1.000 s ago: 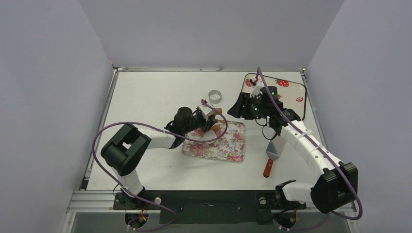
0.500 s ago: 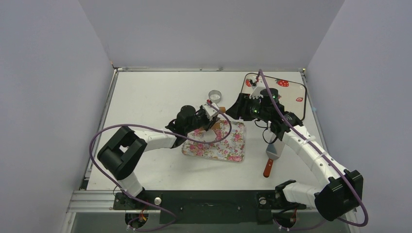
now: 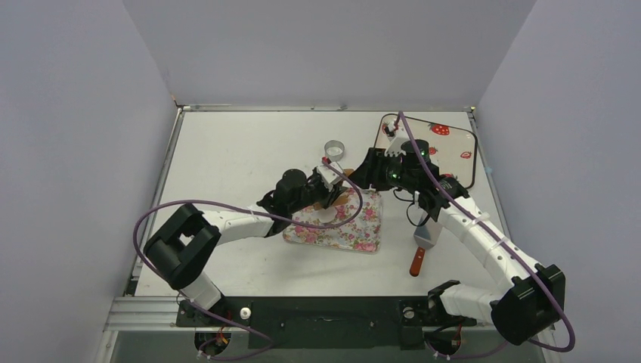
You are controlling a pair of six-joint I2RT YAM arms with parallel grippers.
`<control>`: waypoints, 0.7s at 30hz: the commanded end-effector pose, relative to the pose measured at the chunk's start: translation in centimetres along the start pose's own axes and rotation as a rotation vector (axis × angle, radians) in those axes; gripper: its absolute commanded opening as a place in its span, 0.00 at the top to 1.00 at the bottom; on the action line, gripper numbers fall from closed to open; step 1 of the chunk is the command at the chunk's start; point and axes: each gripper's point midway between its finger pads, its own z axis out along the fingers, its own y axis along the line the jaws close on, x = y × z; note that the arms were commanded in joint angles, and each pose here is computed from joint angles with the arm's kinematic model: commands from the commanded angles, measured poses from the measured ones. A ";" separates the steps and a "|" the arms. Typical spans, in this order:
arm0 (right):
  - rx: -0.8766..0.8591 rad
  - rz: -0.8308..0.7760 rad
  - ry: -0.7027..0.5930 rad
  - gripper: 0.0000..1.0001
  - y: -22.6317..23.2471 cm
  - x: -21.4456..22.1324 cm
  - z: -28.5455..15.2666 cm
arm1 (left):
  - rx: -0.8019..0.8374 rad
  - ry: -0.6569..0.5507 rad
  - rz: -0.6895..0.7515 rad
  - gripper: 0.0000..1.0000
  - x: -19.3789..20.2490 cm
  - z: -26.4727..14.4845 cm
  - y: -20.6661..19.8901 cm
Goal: Roll out the dumpling wrappers from the dough
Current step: Flatten out the dough on the work surface.
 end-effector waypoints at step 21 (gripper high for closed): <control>0.019 -0.016 -0.055 0.51 -0.1 -0.6 -1.0 | -0.061 0.234 -0.182 1.00 15.0 -4.5 -1.6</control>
